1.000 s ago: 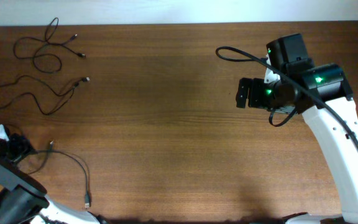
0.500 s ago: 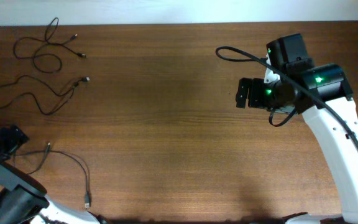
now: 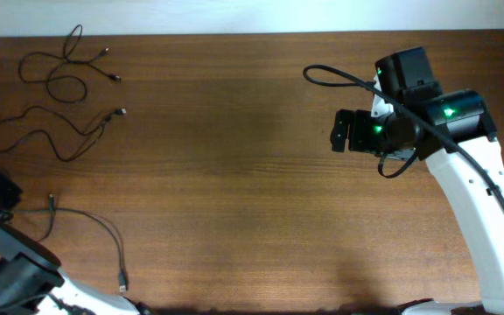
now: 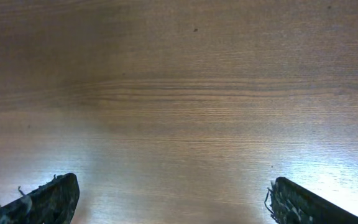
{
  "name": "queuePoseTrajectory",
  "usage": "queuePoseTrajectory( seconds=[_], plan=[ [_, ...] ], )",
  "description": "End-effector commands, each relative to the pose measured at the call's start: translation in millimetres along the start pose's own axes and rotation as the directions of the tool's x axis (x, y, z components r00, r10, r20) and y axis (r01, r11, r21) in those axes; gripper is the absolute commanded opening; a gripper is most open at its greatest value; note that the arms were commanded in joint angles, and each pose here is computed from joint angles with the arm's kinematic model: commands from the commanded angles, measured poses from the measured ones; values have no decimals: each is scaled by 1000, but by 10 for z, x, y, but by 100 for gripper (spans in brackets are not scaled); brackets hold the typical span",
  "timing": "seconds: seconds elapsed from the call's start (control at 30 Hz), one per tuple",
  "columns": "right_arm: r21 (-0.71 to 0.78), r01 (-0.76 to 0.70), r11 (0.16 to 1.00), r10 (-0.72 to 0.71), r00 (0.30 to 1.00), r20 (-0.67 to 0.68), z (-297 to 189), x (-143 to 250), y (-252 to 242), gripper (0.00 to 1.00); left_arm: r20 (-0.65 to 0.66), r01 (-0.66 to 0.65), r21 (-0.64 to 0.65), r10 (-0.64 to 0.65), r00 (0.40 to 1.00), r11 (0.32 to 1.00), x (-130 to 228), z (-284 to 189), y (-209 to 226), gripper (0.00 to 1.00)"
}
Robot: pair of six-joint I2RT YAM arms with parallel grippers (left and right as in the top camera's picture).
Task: Untangle cables
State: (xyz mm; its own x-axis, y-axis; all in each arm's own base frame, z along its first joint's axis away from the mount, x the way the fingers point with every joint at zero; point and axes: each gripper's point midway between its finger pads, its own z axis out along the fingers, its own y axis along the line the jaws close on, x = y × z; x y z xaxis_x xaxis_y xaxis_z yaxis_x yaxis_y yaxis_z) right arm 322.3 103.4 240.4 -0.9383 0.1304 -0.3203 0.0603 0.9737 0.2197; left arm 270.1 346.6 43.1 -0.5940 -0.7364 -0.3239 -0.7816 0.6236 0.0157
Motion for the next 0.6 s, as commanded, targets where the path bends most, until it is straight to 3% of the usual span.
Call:
queuePoseTrajectory(
  seconds=[0.0,0.07,0.1,0.13,0.27,0.43,0.53,0.57],
  plan=[
    [-13,11,1000,-11,1000,5,-12,-18,39,99,-40,32,-77,-35,999,997,97,150,145,8],
    [-13,11,1000,-11,1000,5,-12,-18,39,99,-24,96,-208,-104,994,973,104,118,368,8],
    [-14,11,1000,-11,1000,5,-12,-20,40,98,-17,94,-251,-101,995,963,96,100,442,20],
    [-14,11,1000,-11,1000,6,-12,-22,40,98,-15,92,-266,-100,995,960,91,92,467,20],
    [-17,12,1000,-12,1000,13,-12,-40,48,98,-13,0,-225,-3,1000,974,25,112,393,19],
    [-17,12,1000,-12,1000,13,-12,-39,47,99,2,-9,-189,10,1000,982,-18,125,331,22],
    [-17,12,1000,-12,1000,13,-12,-40,48,99,12,-7,-188,10,1000,982,-43,124,331,39],
    [-17,12,1000,-12,1000,13,-12,-40,48,98,12,-7,-188,10,1000,982,-43,124,331,55]
  ],
)
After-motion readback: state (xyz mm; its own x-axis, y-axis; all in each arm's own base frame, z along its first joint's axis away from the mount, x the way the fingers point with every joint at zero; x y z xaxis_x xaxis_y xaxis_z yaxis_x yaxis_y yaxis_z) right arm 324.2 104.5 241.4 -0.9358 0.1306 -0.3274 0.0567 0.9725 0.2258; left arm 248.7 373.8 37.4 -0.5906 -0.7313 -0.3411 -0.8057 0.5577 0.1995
